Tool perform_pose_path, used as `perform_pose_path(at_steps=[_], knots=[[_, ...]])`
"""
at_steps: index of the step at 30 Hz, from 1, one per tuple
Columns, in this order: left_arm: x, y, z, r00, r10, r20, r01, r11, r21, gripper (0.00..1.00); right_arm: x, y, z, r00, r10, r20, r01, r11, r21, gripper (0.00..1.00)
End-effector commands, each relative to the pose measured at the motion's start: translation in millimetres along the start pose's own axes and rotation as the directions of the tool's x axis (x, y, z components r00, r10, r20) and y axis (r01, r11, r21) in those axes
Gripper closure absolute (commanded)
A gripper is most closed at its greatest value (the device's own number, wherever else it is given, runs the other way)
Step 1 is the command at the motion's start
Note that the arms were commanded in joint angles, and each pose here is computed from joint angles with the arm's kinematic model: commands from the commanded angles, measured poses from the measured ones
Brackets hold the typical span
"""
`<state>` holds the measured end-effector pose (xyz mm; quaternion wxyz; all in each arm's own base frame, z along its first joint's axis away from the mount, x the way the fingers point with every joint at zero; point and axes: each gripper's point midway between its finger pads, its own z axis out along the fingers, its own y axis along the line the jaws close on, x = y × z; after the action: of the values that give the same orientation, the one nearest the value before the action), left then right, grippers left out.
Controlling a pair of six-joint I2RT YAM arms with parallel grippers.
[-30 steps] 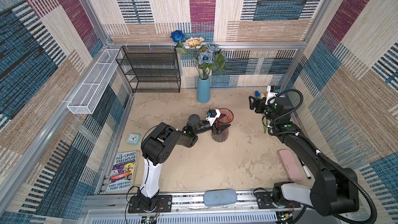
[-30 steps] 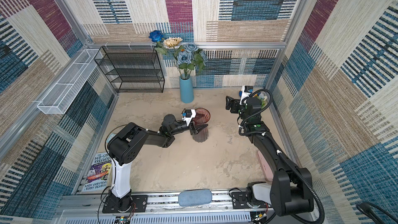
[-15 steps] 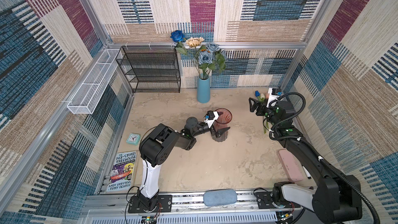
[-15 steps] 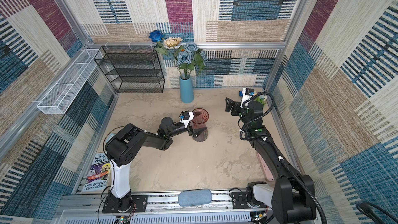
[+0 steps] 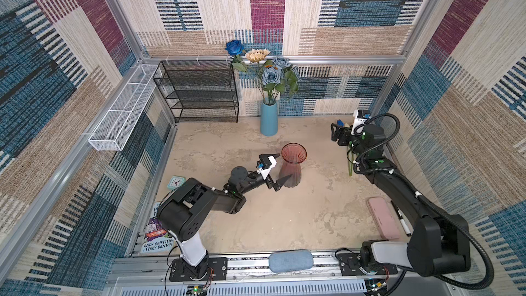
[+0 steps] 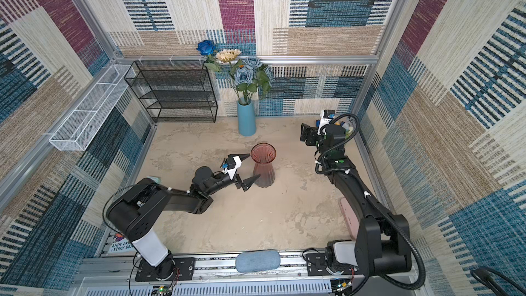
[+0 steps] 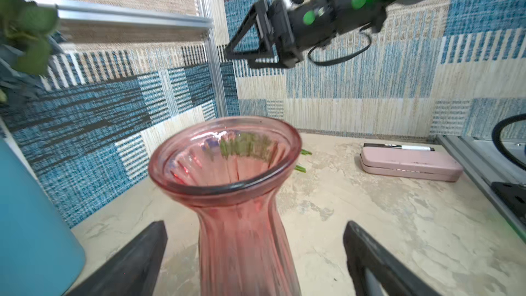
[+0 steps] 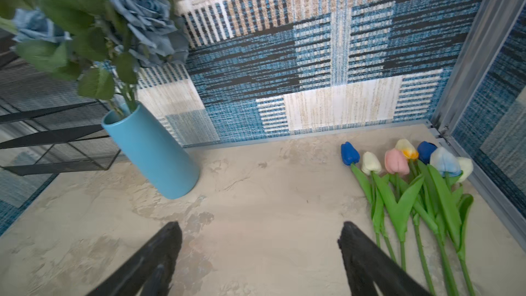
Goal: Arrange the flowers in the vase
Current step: 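Release the pink vase with left gripper while right gripper lowers over tulips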
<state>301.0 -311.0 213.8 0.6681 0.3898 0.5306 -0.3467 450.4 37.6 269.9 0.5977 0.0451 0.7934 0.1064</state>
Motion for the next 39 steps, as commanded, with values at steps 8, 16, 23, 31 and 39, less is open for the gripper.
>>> perform_pose_path(at_steps=[8, 16, 23, 31, 39], knots=[[-33.2, -31.9, -38.2, 0.988, 0.107, -0.113, -0.108, 0.994, -0.003, 0.03, 66.8, -88.7, 73.6, 0.915, 0.004, -0.404, 0.065, 0.986, 0.156, 0.51], [6.2, -46.5, -62.7, 0.976, 0.096, -0.196, -0.106, 0.994, -0.04, 0.06, 116.1, -123.3, 111.1, 0.824, 0.066, -0.563, 0.07, 0.974, 0.216, 0.69], [31.7, -67.7, -65.7, 0.973, 0.053, -0.225, -0.056, 0.998, -0.004, 0.07, 139.8, -137.2, 110.0, 0.791, 0.125, -0.599, 0.069, 0.954, 0.291, 0.69], [28.4, -82.5, -57.1, 0.977, 0.051, -0.209, -0.036, 0.996, 0.076, 0.07, 166.8, -150.0, 105.6, 0.755, 0.156, -0.637, 0.096, 0.935, 0.342, 0.72], [22.6, -84.5, -52.7, 0.976, 0.072, -0.205, -0.053, 0.994, 0.098, 0.07, 187.5, -160.8, 107.6, 0.73, 0.168, -0.663, 0.124, 0.921, 0.37, 0.73]])
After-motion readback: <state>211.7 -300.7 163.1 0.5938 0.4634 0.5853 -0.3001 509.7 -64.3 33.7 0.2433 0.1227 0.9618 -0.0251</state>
